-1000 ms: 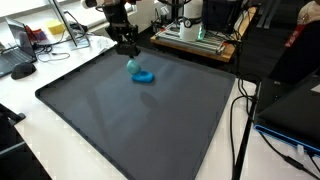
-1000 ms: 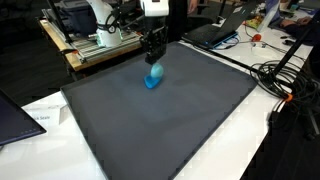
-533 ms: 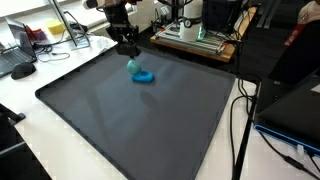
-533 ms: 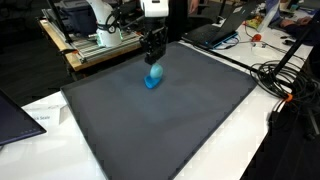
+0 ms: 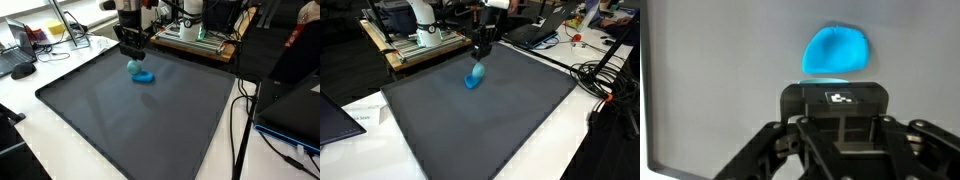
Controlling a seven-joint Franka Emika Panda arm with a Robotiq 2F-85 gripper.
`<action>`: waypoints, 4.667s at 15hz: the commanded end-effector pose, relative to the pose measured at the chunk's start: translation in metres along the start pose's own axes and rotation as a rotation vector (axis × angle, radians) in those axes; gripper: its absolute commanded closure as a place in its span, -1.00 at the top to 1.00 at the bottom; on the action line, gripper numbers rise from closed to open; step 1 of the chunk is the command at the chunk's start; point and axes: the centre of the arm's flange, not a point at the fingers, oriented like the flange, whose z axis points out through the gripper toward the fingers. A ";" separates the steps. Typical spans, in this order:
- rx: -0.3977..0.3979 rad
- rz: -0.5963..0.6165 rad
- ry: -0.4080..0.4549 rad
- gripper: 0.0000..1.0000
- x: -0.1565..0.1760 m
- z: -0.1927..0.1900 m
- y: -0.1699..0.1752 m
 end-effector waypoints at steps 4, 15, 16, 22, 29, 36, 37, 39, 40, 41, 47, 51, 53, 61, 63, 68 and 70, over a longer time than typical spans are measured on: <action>-0.248 0.041 -0.025 -0.57 -0.006 -0.005 -0.060; -0.524 0.070 -0.050 -0.57 -0.009 0.028 -0.143; -0.554 0.068 -0.037 -0.57 -0.009 0.034 -0.153; -0.745 0.055 0.024 -0.57 -0.008 0.065 -0.206; -0.871 0.062 0.023 -0.57 -0.005 0.092 -0.250; -0.799 0.090 -0.036 -0.57 0.012 0.064 -0.230; -0.779 0.089 -0.054 -0.57 0.017 0.058 -0.221; -0.721 0.081 -0.092 -0.57 0.024 0.047 -0.200; -0.693 0.078 -0.110 -0.57 0.027 0.043 -0.190; -0.661 0.073 -0.132 -0.57 0.030 0.040 -0.178; -0.469 0.016 -0.234 -0.57 0.046 0.026 -0.124; -0.395 -0.032 -0.284 -0.57 0.065 0.017 -0.093; -0.354 -0.068 -0.304 -0.57 0.076 0.011 -0.079; -0.173 -0.180 -0.355 -0.57 0.127 -0.010 -0.035; -0.119 -0.200 -0.366 -0.57 0.137 -0.009 -0.023; 0.071 -0.209 -0.399 -0.57 0.146 0.008 0.016; 0.162 -0.207 -0.393 -0.57 0.143 0.017 0.035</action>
